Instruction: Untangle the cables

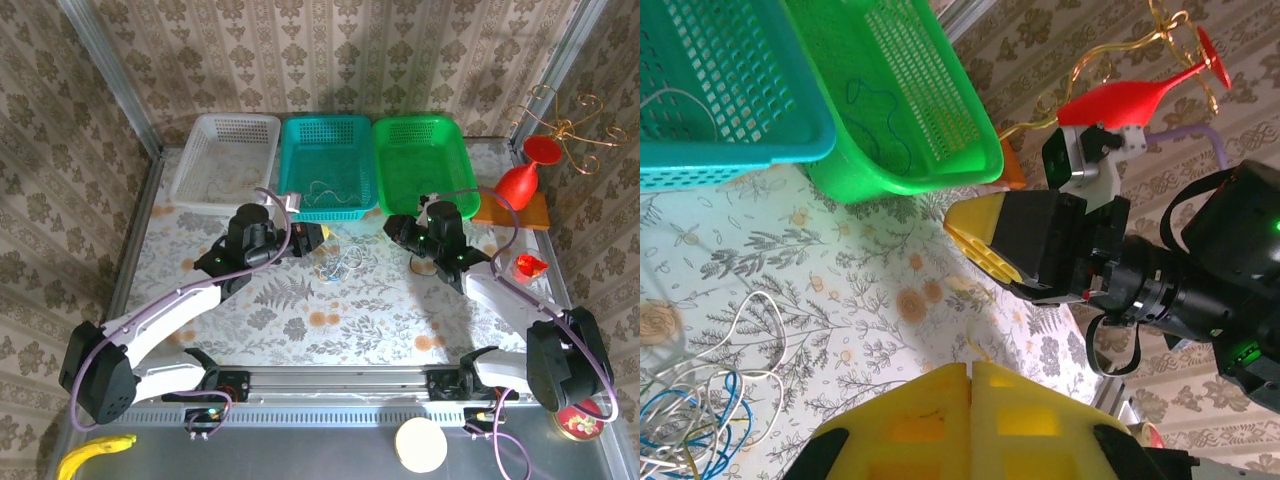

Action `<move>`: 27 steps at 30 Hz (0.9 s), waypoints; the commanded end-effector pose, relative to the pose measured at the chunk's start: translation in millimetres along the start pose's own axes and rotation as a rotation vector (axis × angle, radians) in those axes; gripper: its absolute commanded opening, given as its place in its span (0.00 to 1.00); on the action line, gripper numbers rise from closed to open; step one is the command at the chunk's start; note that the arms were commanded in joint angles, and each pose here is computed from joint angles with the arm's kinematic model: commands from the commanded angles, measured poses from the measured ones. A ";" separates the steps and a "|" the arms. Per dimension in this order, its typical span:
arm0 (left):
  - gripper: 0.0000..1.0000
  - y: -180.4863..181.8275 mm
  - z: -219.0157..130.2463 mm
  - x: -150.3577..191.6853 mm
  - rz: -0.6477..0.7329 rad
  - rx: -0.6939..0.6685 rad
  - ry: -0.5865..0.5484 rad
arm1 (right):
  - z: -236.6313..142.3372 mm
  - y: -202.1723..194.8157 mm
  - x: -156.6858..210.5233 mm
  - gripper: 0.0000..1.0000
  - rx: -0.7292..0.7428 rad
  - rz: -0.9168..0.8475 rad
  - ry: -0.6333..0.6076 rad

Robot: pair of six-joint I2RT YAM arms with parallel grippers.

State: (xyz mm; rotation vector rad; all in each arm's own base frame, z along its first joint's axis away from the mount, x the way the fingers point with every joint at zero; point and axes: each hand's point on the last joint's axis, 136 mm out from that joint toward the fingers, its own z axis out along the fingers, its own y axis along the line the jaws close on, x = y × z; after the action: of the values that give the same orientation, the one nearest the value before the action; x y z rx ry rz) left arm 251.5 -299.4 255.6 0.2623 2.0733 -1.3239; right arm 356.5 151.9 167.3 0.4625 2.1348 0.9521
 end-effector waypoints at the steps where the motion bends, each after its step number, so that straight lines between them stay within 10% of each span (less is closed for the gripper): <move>1: 0.00 -10.4 -12.7 -13.5 0.035 0.018 -0.021 | -8.2 -5.8 -9.9 0.21 0.017 0.012 -0.055; 27: 0.00 120.6 -131.9 -197.1 -0.016 -0.298 -0.393 | -25.7 10.9 5.0 0.55 0.000 -0.082 0.086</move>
State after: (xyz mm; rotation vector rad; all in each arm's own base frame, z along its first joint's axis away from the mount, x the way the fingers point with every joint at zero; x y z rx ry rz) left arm 392.3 -105.1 313.5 -0.1657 1.9332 -0.9925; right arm 338.7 142.6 170.7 0.4231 2.2013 0.9167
